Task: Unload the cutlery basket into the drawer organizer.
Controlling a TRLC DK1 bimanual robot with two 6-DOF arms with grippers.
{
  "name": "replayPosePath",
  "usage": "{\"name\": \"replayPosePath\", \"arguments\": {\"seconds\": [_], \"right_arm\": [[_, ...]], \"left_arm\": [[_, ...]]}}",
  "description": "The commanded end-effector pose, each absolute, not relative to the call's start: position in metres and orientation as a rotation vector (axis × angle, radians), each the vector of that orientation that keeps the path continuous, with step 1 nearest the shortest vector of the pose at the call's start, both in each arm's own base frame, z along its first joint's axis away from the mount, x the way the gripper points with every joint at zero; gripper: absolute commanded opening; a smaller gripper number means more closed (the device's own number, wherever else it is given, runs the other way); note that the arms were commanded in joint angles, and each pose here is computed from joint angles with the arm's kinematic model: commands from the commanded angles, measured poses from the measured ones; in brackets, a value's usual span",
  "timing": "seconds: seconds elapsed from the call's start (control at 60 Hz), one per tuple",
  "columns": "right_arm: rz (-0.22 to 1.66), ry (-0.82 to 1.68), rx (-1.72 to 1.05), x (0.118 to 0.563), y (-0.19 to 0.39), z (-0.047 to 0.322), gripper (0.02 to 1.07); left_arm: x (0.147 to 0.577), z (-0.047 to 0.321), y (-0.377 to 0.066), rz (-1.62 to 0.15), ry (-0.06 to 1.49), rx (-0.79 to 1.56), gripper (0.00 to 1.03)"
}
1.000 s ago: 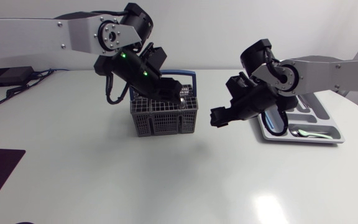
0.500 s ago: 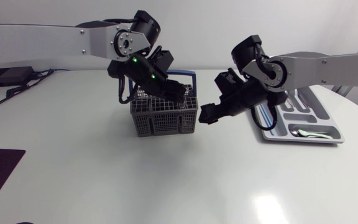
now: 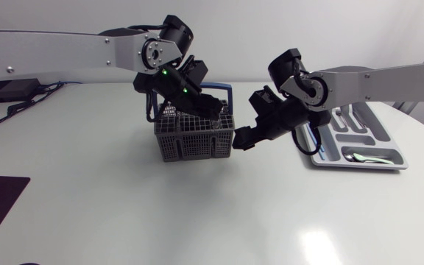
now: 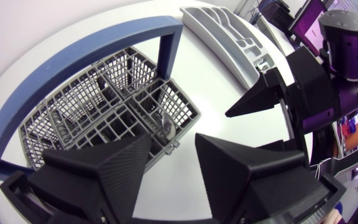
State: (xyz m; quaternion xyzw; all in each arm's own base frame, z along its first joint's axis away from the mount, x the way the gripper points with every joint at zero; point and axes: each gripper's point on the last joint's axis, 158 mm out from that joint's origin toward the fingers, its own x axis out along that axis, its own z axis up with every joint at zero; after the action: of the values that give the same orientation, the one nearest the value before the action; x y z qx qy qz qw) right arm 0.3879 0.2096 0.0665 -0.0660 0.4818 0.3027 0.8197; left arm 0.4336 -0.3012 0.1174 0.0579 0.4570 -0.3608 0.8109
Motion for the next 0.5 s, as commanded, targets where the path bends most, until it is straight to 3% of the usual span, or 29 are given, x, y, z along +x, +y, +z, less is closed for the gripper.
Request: {"name": "replayPosePath", "arguments": {"seconds": [0.0,0.483], "right_arm": [[0.657,1.002,-0.149,0.396,0.213,0.070,0.90],[0.746,0.931,-0.194,0.400,0.215,0.072,0.89]], "left_arm": [[0.441,0.115,-0.302,-0.752,0.985,0.096,0.42],[0.437,0.097,-0.301,-0.767,1.004,0.128,0.29]]}}
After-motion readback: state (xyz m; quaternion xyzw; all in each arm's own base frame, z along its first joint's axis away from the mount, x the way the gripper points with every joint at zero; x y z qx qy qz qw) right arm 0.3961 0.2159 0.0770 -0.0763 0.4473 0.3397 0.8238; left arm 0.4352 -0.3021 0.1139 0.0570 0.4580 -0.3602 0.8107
